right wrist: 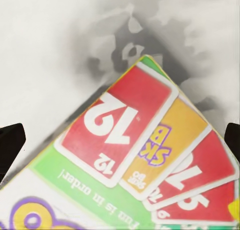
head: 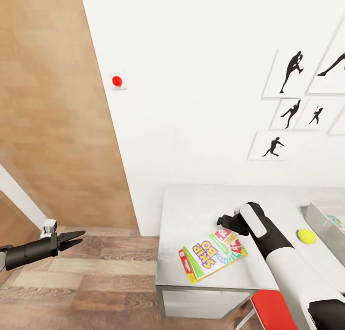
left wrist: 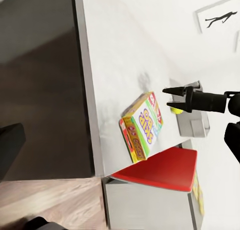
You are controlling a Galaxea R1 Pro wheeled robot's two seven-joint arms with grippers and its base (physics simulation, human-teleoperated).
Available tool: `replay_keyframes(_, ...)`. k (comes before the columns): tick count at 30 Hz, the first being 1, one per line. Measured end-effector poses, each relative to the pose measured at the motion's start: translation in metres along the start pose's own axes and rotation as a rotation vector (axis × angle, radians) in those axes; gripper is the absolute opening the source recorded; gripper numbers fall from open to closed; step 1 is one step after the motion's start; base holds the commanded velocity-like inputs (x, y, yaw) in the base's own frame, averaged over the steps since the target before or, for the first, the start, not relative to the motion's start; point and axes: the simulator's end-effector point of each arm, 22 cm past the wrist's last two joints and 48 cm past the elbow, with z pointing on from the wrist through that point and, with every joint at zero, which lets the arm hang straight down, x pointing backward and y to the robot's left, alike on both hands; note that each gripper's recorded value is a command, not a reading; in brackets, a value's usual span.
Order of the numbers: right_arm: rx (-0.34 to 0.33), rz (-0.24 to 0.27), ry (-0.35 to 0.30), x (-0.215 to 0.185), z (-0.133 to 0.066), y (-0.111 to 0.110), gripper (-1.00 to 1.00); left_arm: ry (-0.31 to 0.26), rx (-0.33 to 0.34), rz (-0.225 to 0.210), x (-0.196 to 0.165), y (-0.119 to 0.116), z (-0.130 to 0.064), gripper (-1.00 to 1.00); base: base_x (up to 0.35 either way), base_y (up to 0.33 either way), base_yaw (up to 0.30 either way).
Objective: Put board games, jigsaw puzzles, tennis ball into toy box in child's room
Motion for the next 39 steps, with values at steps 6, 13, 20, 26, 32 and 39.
replay_keyframes(6, 0.001, 0.0, 0.001, 0.0002, 0.0002, -0.0008, 1.0, 0.0, 0.001, -0.001, 0.0001, 0.0, 0.0, 1.0, -0.062, 0.0, 0.001)
replay_keyframes(13, 0.004, 0.0, -0.001, -0.0007, -0.0001, -0.003, 1.0, 0.0, 0.001, -0.001, 0.0003, 0.0001, -0.0001, 1.0, -0.008, 0.0, -0.046)
replay_keyframes(20, 0.005, 0.001, -0.004, -0.0018, -0.0016, -0.004, 1.0, -0.001, 0.001, 0.001, -0.0002, -0.001, -0.0005, 1.0, 0.017, -0.025, -0.157)
replay_keyframes(26, 0.004, 0.0, -0.004, -0.0018, -0.002, -0.0032, 1.0, -0.002, 0.002, 0.002, -0.0004, -0.0015, -0.0007, 1.0, 0.092, -0.155, -0.042)
replay_keyframes(32, 0.004, 0.0, -0.004, -0.0019, -0.002, -0.003, 1.0, -0.002, 0.004, 0.002, -0.0006, -0.0019, -0.0007, 1.0, 0.023, -0.037, -0.007)
replay_keyframes(39, 0.004, 0.0, 0.0, -0.0005, 0.0003, -0.0028, 1.0, 0.0, 0.001, -0.001, 0.0002, 0.0002, 0.0, 1.0, 0.003, -0.005, -0.001)
